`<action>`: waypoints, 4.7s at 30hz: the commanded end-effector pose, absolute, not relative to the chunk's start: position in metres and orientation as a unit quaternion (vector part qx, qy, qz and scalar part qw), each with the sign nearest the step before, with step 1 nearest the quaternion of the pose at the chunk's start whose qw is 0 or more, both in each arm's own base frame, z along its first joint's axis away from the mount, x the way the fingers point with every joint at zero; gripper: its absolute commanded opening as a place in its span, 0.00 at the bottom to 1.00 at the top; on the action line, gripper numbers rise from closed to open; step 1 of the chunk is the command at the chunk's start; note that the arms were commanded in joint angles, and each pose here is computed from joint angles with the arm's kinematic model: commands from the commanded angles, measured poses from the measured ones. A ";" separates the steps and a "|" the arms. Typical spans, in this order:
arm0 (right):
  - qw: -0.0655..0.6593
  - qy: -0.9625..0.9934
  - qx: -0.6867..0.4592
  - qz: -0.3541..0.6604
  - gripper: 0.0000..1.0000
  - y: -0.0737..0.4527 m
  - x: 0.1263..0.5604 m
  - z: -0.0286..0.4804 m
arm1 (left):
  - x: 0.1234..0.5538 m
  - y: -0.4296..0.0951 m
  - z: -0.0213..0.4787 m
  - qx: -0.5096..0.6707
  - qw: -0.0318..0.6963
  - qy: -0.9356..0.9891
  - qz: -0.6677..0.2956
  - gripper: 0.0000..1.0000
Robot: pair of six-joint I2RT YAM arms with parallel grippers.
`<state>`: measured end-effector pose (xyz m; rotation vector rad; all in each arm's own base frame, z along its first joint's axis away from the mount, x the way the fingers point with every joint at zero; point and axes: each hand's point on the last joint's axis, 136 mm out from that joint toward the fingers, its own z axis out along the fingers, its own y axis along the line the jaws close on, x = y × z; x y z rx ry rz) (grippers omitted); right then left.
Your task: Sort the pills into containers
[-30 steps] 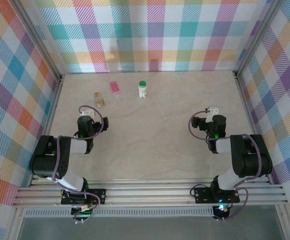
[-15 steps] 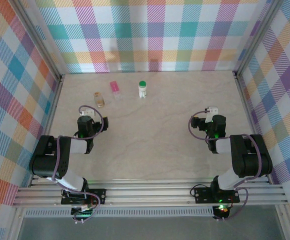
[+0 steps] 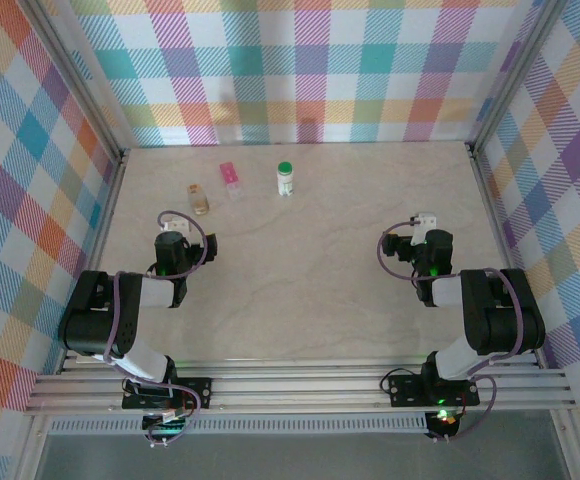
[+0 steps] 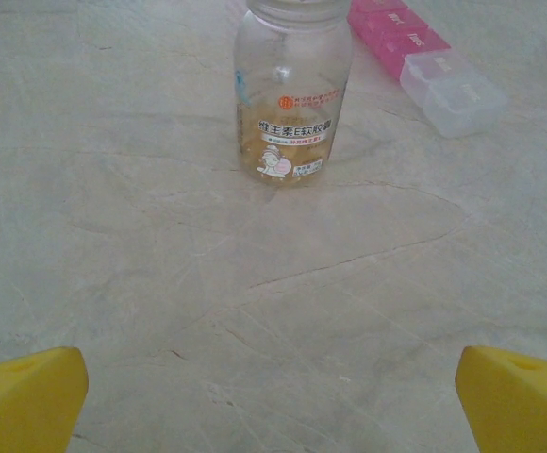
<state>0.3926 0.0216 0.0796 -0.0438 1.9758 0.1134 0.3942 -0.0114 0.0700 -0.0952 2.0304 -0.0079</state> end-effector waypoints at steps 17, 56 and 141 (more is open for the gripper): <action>0.560 0.827 -0.015 0.057 0.99 0.021 0.398 0.091 | 0.399 -0.011 0.079 -0.039 0.539 0.841 -0.006 1.00; 0.555 0.798 0.004 0.237 0.99 0.113 0.331 0.217 | 0.414 -0.090 0.215 -0.210 0.484 0.847 -0.066 0.92; 0.512 0.817 0.025 0.265 0.99 0.123 0.334 0.192 | 0.432 -0.150 0.130 -0.072 0.256 0.964 -0.002 0.30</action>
